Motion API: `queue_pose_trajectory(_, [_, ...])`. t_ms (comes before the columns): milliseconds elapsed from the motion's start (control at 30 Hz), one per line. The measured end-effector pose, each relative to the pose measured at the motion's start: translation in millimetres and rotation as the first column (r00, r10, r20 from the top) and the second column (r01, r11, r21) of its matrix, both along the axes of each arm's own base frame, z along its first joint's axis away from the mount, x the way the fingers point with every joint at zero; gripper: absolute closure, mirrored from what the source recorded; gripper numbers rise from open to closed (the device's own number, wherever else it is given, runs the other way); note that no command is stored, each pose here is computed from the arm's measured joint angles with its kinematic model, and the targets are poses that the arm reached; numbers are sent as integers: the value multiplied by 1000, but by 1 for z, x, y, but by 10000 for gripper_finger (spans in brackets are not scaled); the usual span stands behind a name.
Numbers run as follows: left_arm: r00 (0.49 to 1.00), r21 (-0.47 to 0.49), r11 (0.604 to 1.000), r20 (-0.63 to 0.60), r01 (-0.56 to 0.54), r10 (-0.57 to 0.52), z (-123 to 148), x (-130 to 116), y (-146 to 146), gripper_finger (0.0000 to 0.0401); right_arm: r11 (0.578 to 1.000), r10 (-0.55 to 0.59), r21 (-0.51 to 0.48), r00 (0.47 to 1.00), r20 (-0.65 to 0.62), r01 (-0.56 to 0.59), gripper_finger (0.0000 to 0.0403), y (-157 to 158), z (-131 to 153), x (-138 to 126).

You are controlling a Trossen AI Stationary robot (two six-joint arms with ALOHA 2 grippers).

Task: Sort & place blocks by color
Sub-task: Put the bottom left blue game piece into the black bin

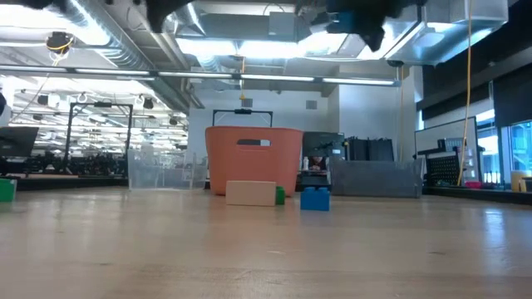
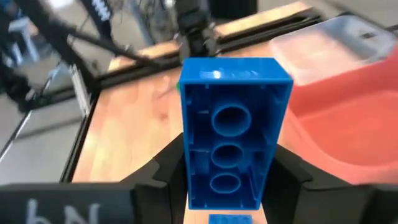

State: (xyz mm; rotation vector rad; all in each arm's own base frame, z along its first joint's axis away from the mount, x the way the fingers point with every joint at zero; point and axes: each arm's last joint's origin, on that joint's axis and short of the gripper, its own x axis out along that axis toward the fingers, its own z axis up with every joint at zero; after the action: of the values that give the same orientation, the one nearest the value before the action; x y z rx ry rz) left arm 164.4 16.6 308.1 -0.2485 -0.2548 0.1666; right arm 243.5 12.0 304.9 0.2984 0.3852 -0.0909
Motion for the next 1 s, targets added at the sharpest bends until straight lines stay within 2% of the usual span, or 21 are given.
queue_pose_trajectory(200, [994,-87,994,83,-61,68,-25,-22,0,185,991,-131,67,964,231,119,262,0,-4,-27])
queue_pose_trajectory(300, [993,-111,991,90,-71,81,-28,-25,0,185,982,-185,72,952,243,173,262,-2,-7,-30])
queue_pose_trajectory(433, [992,-109,992,100,-59,70,-26,-25,0,185,948,-319,59,918,234,314,262,-14,2,-28])
queue_pose_trajectory(533, [992,-109,992,107,-58,70,-25,-25,0,184,898,-440,47,888,135,438,262,-36,8,-27])
queue_pose_trajectory(600, [992,-109,992,103,-59,71,-25,-25,0,184,858,-513,36,858,26,512,262,-52,6,-28])
queue_pose_trajectory(733, [986,-123,987,117,-104,119,-24,-26,1,184,761,-641,-9,748,-172,649,262,-86,-11,-32])
queue_pose_trajectory(1000, [985,-122,986,115,-117,131,-24,-26,1,184,625,-695,45,582,-422,779,261,-140,-65,-26])
